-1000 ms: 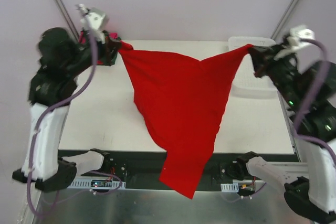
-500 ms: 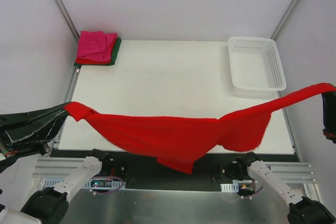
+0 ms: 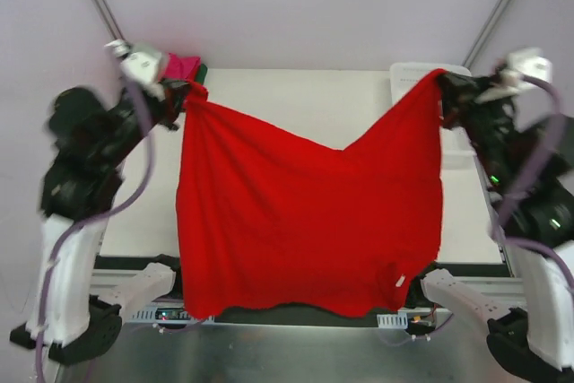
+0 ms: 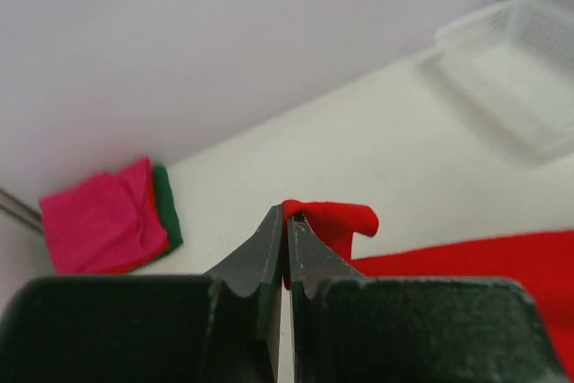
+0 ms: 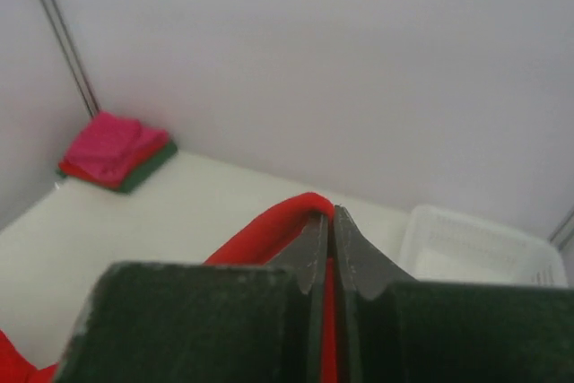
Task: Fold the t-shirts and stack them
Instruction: Flatten out the tshirt
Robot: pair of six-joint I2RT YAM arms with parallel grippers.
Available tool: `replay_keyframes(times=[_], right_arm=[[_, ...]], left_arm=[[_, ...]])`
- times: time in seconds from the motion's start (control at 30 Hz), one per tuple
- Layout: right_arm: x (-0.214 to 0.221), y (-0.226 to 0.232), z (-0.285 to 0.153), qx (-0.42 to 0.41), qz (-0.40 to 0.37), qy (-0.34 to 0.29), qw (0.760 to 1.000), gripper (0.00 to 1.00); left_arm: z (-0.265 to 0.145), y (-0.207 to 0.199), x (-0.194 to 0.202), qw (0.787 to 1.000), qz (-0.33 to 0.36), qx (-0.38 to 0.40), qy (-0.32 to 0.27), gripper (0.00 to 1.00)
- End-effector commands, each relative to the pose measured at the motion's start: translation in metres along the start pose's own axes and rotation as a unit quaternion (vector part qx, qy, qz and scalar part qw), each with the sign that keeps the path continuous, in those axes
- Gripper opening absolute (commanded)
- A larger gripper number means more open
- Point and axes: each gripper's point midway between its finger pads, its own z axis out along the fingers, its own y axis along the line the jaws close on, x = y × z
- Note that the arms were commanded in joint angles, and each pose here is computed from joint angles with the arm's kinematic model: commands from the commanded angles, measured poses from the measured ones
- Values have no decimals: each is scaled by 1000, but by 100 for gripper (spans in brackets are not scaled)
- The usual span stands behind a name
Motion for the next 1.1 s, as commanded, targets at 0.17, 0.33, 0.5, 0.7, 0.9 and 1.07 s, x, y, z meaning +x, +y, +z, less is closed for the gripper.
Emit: replay_keyframes(times=[0.17,0.33,0.5,0.7,0.9,1.07], right_arm=[[229,-1,128,48,46,220,973,1],[285,-2,154,52,52,268,961,1],[314,-10,176,64,42,293,953,1],[331,-23,206,79,30,296,951,1],[344,-38,240,93,19,288,953,1],[337,-50,257,108,10,271,956,1]], left_arm=[[151,86,294,952,-35,-155,261,0],[175,99,398,913,-42,-173,367,0],[187,109,433,903,-49,-181,386,0],[203,128,444,897,-26,-203,391,0],[226,157,437,902,-14,-219,373,0],[249,178,405,914,1,-224,337,0]])
